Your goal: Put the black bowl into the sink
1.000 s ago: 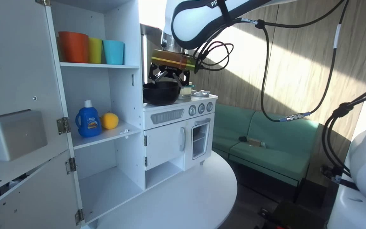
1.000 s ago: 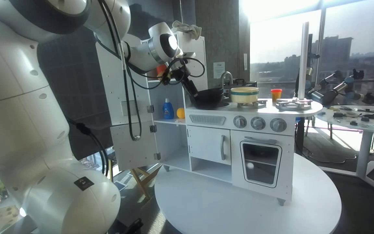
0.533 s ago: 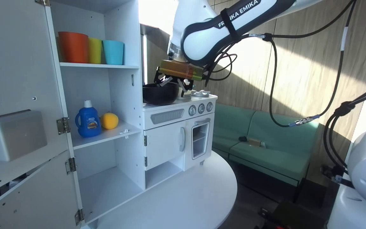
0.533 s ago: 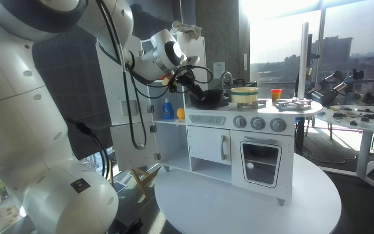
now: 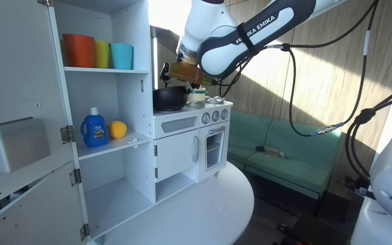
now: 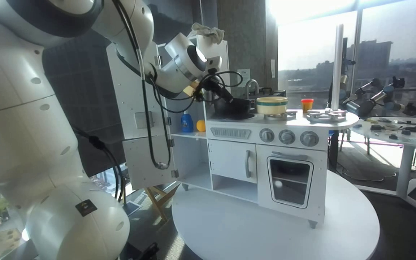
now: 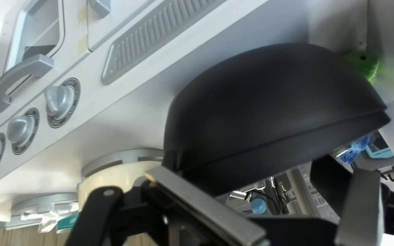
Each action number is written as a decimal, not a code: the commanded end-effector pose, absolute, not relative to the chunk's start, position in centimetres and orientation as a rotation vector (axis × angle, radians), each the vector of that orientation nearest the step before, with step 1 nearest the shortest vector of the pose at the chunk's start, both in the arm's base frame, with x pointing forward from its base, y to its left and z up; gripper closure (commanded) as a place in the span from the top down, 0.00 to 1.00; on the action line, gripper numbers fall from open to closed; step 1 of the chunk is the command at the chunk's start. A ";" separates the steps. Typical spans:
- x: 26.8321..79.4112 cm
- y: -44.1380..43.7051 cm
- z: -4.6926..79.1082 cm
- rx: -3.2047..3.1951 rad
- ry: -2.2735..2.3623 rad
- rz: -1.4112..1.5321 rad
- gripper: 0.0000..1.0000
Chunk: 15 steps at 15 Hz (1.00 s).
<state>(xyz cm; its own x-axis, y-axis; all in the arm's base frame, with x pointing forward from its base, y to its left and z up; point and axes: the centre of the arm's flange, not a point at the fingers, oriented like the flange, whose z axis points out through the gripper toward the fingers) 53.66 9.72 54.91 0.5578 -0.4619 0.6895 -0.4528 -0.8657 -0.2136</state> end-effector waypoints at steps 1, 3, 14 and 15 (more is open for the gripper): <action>57.1 10.2 53.7 -2.693 0.774 -1.251 1.00; 58.1 10.1 52.6 -2.683 0.754 -1.234 1.00; 55.4 12.6 53.3 -2.693 0.673 -1.249 1.00; 55.4 12.4 53.4 -2.698 0.688 -1.238 1.00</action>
